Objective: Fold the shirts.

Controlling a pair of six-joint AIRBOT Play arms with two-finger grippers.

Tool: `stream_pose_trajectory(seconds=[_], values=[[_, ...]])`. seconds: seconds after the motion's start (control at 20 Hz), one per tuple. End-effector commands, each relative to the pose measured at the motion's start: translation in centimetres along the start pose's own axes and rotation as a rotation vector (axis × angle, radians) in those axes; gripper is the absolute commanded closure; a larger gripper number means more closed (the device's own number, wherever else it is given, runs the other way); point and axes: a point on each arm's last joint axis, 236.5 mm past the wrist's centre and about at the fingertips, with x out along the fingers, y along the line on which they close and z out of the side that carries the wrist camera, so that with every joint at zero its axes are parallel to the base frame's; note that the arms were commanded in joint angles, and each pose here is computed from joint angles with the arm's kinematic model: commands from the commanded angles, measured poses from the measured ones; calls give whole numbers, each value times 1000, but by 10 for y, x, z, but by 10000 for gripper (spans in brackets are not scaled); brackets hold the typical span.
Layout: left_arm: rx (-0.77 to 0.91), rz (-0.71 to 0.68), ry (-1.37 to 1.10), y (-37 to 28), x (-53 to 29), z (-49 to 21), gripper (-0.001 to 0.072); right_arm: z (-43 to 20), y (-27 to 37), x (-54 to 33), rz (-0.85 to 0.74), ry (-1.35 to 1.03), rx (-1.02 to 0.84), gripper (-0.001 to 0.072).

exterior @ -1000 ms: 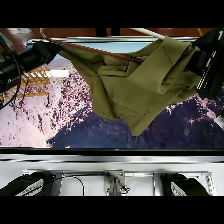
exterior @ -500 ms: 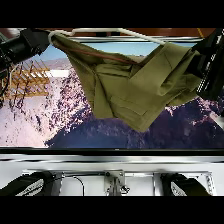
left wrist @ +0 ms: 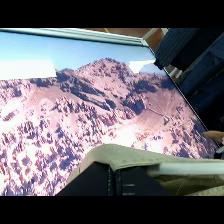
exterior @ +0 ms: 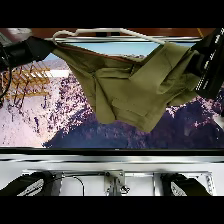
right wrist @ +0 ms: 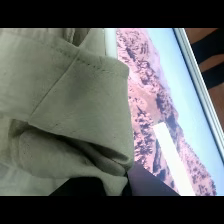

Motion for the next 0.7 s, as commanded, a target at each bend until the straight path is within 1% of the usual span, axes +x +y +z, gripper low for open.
stream_pose_trajectory(seconds=[0.0,0.15,0.5,0.65], values=[[21,2,-86,-11,-11,29,651,-10,10,4,53,35,8,641],[33,-55,-112,-36,-20,45,651,-14,3,11,43,46,15,641],[57,-154,-46,-79,-13,26,651,-31,-13,54,82,64,80,641],[69,-223,-11,-109,-7,11,651,-29,-21,69,78,37,114,641]])
